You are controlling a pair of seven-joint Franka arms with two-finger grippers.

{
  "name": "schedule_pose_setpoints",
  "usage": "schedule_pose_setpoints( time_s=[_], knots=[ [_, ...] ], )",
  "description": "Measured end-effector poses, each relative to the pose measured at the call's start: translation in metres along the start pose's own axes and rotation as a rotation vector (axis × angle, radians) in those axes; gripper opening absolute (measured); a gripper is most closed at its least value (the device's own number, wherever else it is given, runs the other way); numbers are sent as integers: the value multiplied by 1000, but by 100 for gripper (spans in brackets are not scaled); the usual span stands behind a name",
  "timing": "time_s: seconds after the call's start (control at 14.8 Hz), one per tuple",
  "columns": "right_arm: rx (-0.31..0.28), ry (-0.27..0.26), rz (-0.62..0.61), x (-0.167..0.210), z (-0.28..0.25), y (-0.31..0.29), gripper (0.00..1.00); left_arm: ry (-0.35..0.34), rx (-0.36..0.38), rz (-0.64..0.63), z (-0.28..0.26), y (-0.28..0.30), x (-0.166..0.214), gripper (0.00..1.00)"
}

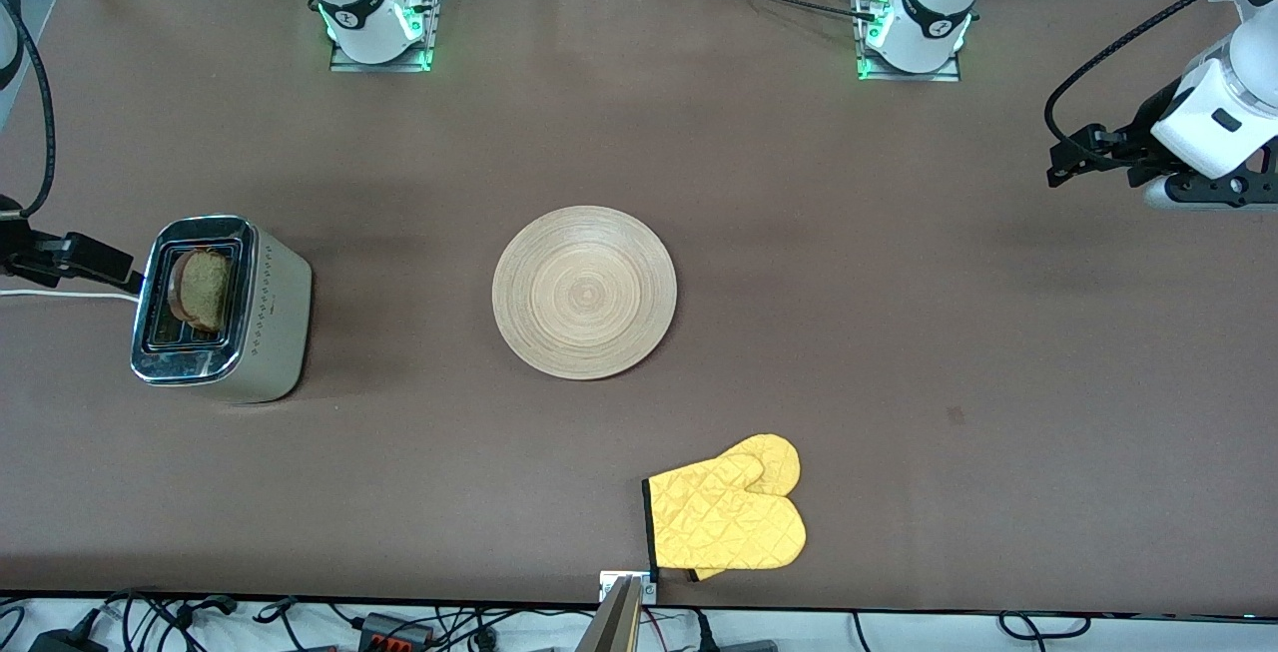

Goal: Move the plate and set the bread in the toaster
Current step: 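Open the right gripper and raise it away from the toaster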

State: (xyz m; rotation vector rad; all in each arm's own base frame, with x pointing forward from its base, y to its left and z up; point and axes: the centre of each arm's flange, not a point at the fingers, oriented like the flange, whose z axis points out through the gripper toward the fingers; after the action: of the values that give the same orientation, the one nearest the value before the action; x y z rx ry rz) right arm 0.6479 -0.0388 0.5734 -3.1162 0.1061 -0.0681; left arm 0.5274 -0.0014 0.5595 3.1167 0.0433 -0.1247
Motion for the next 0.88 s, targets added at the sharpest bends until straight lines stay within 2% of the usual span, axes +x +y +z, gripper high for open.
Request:
schedule_pose_setpoints(
  time_s=[0.34,0.88],
  knots=[
    [-7,-20,-13,-22,-1,-5,100,-4,-1,-4,2,-2,1,100],
    [-2,-78,-25,-97,11,-1,100,-8,-2,-12,4,-6,2,100]
  ],
)
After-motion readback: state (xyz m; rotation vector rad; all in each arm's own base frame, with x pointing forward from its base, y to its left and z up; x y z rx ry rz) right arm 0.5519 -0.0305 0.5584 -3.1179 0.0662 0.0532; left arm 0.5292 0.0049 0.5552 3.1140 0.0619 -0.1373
